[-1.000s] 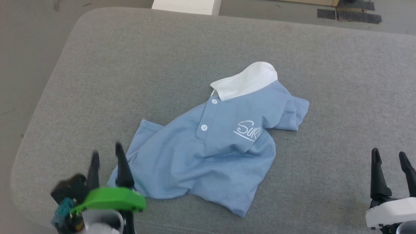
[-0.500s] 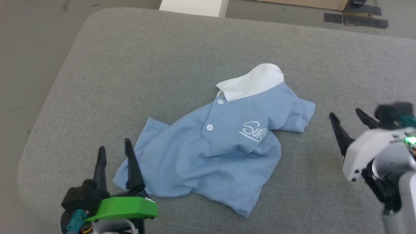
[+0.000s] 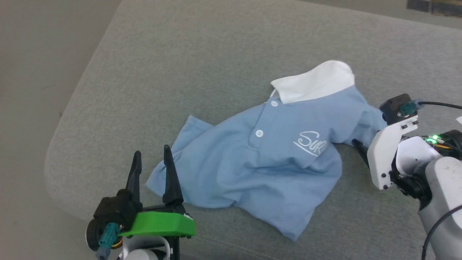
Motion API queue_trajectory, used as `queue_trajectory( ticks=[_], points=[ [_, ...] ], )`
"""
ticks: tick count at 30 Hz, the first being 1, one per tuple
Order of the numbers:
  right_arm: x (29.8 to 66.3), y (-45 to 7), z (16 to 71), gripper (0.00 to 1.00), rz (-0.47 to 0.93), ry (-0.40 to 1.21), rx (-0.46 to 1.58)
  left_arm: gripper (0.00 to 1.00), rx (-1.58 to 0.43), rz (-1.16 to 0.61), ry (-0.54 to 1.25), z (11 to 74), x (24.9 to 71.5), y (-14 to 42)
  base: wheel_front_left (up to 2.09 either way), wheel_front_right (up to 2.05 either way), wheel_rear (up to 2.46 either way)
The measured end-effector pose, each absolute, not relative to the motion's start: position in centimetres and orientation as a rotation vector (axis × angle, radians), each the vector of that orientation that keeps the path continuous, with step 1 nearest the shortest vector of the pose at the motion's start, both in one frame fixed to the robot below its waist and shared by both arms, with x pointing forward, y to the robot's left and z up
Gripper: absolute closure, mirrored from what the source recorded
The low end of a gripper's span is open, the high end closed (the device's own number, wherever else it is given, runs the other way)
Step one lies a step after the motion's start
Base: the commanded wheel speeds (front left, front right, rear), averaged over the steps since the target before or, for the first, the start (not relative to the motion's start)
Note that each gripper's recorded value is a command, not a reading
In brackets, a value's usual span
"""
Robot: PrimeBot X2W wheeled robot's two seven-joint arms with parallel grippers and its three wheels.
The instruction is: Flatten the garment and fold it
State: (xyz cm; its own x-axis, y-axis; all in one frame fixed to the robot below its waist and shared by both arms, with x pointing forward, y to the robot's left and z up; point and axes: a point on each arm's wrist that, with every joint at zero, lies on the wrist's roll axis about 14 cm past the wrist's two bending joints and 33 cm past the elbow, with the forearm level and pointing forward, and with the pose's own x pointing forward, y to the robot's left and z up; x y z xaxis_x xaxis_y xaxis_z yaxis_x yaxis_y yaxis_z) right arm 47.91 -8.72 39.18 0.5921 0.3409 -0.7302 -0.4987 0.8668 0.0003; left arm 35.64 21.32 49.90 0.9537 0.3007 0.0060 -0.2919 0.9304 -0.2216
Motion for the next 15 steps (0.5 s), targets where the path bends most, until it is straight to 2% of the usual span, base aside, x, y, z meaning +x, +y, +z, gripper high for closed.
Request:
queue_trajectory(
  ticks=[1, 2, 3, 10, 15],
  points=[
    [47.9, -8.5, 38.5, 0.38, 0.498, 0.818, -0.214, 0.0, -0.218, 0.31, -0.036, 49.8, 35.6, 21.4, 0.0, 0.0, 0.0],
    [47.9, -8.4, 37.9, 0.81, 0.496, 0.832, -0.207, 0.0, -0.217, 0.313, -0.035, 49.8, 35.6, 21.5, 0.0, 0.0, 0.0],
    [48.0, -8.4, 37.6, 1.0, 0.494, 0.83, -0.205, 0.0, -0.215, 0.317, -0.032, 49.7, 35.6, 21.6, 0.0, 0.0, 0.0],
    [50.9, -8.9, 40.4, 1.0, 0.435, 0.695, -0.059, 0.0, -0.211, 0.338, -0.023, 49.4, 35.5, 22.1, 0.0, 0.0, 0.0],
    [53.3, -10.5, 49.3, 1.0, 0.391, 0.453, 0.111, 0.0, -0.219, 0.326, -0.046, 50.0, 35.6, 21.9, 0.0, 0.0, 0.0]
  ],
)
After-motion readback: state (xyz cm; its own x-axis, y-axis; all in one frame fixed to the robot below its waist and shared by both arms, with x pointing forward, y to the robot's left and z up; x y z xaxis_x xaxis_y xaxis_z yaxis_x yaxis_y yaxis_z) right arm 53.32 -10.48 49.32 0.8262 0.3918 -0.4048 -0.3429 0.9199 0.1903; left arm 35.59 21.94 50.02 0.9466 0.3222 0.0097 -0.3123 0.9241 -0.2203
